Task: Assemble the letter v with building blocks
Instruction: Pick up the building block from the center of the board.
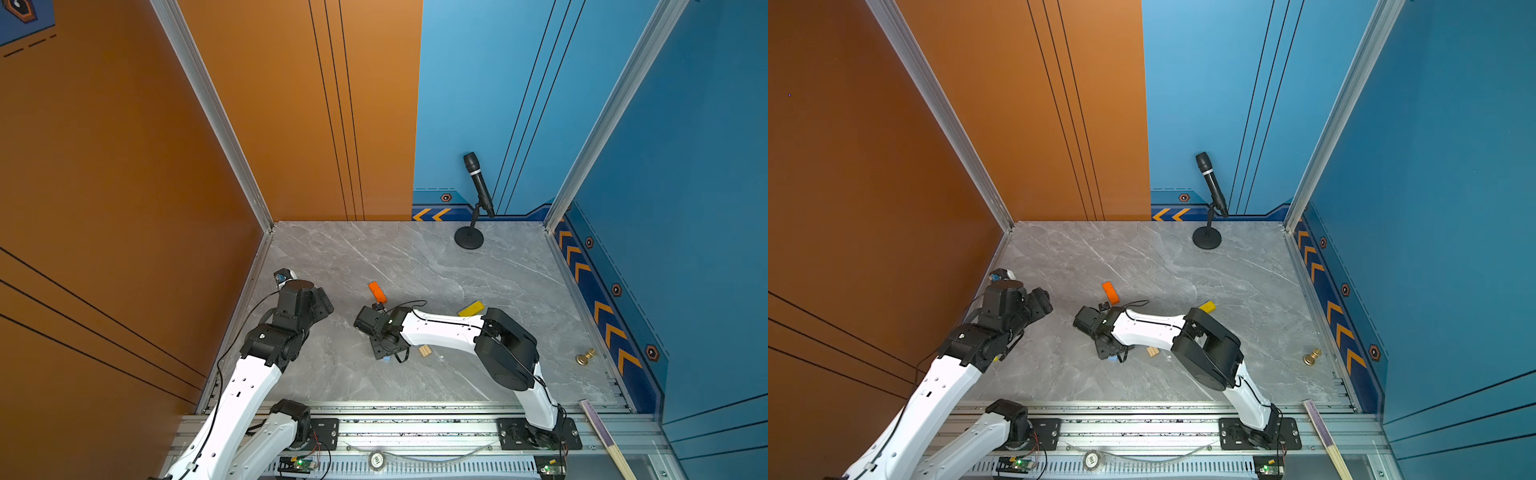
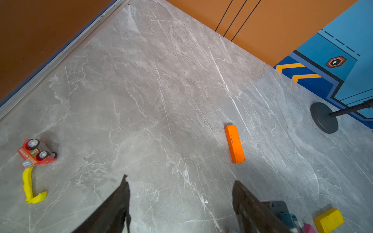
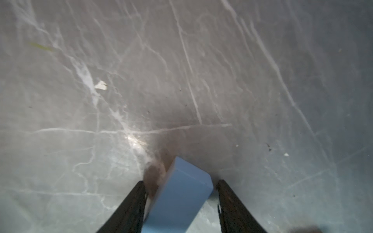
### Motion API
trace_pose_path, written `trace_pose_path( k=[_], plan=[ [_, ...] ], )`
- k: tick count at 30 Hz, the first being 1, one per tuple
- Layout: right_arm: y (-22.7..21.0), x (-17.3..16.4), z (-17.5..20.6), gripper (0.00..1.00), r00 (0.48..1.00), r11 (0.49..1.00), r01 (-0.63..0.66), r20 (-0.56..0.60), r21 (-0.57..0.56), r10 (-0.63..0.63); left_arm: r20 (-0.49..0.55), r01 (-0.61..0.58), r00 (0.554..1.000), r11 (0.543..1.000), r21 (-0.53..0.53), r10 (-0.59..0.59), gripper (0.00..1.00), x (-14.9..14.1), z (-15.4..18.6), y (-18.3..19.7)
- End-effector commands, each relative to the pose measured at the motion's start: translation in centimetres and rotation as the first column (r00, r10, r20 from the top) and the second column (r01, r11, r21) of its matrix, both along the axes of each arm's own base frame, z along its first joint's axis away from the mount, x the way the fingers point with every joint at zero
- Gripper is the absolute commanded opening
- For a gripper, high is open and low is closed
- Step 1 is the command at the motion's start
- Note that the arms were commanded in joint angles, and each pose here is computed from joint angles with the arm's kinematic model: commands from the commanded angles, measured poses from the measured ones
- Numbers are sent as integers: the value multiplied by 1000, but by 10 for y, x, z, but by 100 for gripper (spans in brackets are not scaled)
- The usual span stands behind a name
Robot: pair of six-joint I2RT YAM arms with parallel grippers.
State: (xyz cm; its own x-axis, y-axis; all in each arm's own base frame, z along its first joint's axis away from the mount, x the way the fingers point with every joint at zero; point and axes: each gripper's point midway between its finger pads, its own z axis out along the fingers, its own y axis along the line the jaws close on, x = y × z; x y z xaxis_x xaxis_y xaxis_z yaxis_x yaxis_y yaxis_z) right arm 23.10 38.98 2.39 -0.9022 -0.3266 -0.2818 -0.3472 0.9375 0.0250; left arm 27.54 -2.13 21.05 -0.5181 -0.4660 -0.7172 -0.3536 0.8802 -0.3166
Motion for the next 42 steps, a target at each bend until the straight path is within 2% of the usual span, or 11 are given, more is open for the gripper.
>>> trace_pose_path(
  k=[1,7,14,17,24,42],
  plan=[
    [-13,-4,-3,58,1000,998,20,-19,-65,-21,-13,-8,1000,1000,15,8,80,-4,-4,5],
    [-14,-7,-5,49,1000,997,6,-30,-80,-8,-8,-14,1000,1000,17,14,80,-5,-3,7],
    [-8,-8,1,27,999,997,-30,-28,-68,28,-4,-25,1000,1000,17,25,80,-5,-3,10],
    [-7,-7,1,23,998,996,-58,-28,-68,56,-5,-28,1000,1000,15,28,80,-5,-4,10],
    [-6,6,9,22,992,989,-125,-2,-75,125,-17,-28,999,1000,9,29,80,-4,-10,9],
    [-15,80,27,22,963,965,-253,75,-66,258,-23,-36,999,999,-4,36,80,0,-19,8]
  ],
)
